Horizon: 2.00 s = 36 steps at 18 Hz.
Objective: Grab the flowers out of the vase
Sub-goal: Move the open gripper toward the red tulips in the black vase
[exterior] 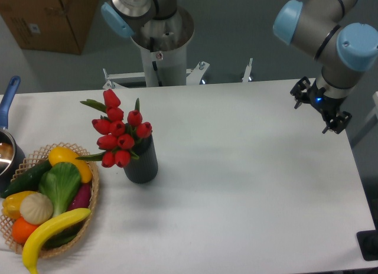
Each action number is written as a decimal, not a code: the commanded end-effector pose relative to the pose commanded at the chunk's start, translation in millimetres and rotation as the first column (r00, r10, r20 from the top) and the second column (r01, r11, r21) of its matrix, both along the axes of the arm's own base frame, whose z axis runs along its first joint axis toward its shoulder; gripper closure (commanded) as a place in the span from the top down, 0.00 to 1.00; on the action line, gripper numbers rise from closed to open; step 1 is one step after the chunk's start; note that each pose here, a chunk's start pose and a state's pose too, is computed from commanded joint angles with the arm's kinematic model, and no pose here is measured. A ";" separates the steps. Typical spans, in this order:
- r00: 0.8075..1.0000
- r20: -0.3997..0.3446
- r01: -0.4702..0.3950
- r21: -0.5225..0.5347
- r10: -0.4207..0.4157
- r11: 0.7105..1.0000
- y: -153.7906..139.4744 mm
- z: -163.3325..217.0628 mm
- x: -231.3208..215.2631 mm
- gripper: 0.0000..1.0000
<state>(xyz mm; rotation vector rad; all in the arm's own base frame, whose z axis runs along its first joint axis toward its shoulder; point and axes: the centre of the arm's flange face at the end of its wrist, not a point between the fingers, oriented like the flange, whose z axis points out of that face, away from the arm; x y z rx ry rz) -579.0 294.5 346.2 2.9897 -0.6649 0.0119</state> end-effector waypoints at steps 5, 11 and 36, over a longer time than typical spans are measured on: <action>1.000 -0.010 0.008 0.014 -0.007 1.000 4.3 8.0 2.8 1.00; 0.997 0.066 -0.058 0.359 0.037 0.932 16.2 9.6 49.8 1.00; 0.838 0.478 -0.261 0.775 -0.264 0.575 121.6 -31.5 280.0 1.00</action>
